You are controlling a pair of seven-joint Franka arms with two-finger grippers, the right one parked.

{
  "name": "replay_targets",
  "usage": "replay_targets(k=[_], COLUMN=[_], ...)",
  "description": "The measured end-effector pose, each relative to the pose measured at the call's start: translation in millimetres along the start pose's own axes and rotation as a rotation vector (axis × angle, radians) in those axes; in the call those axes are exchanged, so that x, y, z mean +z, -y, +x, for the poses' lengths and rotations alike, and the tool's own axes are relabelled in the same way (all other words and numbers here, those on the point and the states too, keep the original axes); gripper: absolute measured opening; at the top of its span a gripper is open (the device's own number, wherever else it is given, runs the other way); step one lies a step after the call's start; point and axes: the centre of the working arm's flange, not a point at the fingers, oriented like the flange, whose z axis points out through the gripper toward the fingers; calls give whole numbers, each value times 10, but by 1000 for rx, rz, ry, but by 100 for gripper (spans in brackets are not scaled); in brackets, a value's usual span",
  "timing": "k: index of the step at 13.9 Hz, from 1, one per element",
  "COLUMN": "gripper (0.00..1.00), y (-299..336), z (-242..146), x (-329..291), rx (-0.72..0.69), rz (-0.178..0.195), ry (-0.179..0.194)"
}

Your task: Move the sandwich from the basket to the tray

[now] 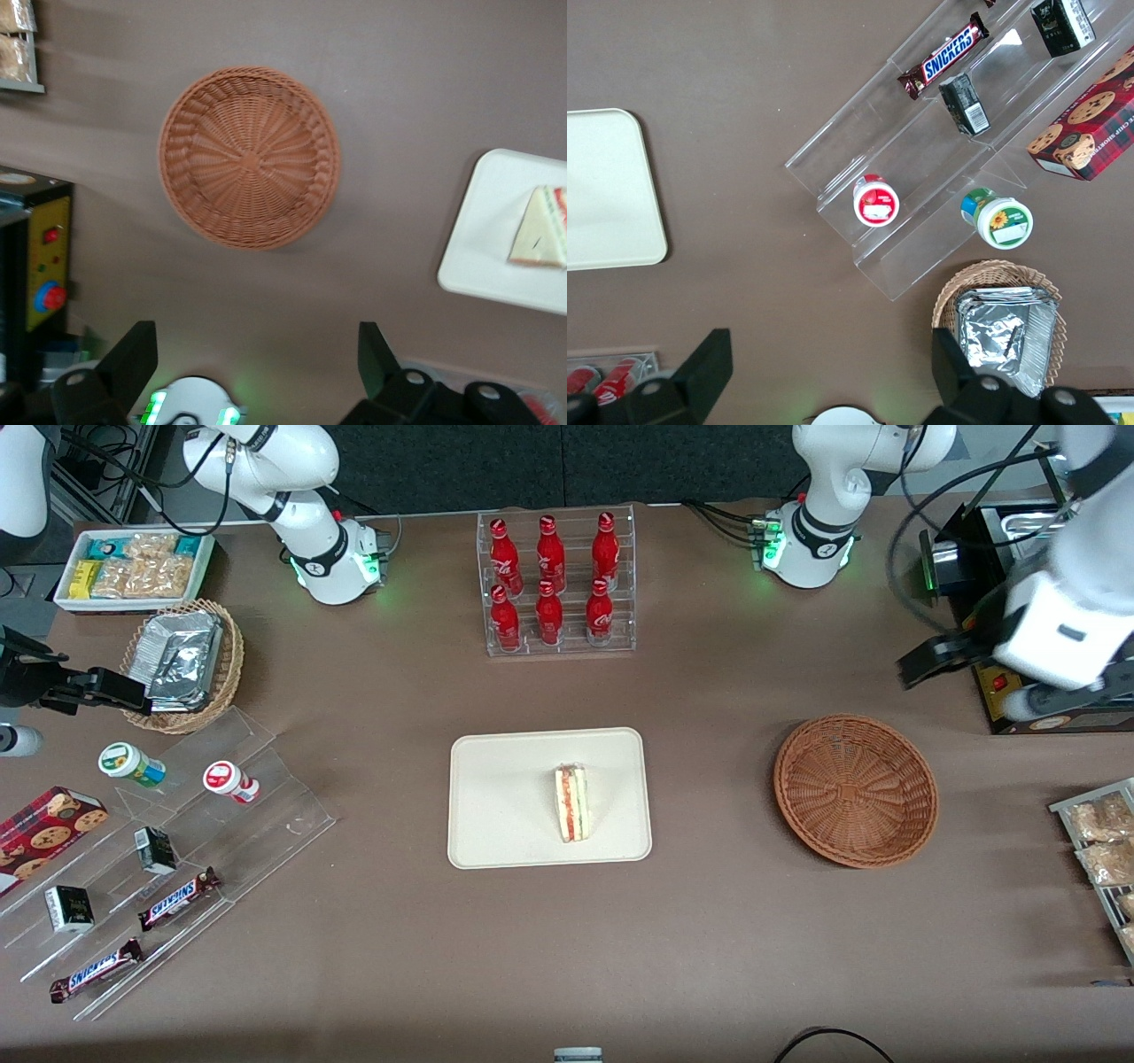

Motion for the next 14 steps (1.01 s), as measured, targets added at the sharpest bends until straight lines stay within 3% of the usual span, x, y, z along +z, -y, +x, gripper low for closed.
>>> replay_targets(k=[7,14], gripper=[100,100], y=[746,916], z=[-169,-241], x=[107,130], rx=[112,146], rz=[-20,-29], ry=[37,28])
